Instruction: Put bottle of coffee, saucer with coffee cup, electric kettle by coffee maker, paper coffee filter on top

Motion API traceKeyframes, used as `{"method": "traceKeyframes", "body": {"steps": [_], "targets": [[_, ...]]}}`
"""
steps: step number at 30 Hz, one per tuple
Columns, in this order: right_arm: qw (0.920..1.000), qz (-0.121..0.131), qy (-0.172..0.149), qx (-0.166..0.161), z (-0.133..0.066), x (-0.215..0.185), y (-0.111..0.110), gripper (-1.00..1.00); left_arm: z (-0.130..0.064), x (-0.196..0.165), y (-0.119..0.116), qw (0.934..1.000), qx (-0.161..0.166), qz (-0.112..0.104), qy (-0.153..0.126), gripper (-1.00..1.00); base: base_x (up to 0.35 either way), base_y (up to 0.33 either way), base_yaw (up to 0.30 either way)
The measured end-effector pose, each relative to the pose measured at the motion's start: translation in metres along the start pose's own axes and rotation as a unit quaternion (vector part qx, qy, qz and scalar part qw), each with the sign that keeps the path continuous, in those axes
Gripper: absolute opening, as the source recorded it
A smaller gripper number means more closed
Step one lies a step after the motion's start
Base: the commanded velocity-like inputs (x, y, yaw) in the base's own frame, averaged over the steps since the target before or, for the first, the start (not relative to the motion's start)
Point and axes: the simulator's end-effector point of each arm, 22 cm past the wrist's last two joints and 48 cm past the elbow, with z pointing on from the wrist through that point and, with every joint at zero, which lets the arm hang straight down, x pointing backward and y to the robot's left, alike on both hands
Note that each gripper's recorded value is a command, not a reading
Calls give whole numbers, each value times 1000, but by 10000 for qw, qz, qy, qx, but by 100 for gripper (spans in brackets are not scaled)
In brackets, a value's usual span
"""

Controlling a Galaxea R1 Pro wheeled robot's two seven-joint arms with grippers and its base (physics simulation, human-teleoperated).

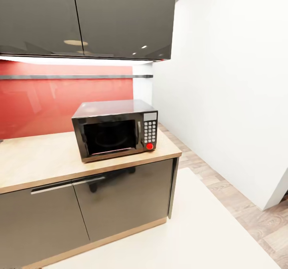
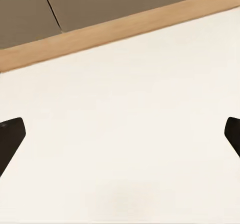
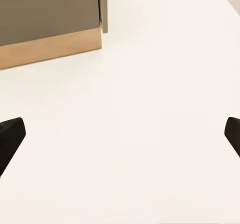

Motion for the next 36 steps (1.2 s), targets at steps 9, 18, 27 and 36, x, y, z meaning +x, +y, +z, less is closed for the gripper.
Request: {"method": "traceKeyframes", "body": {"steps": [9,18,27,36], "targets": [[10000,13,17,4,0,2,0,100,-5,15,0,9999,-12,-28,128,100,0,0,171],[9999,-14,117,-4,-1,10,0,100,-6,23,8,9997,-96,-6,210,100,0,0,182],[9997,-22,239,1,-3,21,-1,100,-6,27,10,9996,-125,-57,261,100,0,0,183],[9995,-32,318,-13,-6,25,0,100,-9,27,11,9995,-136,-71,277,100,0,0,183]]}}
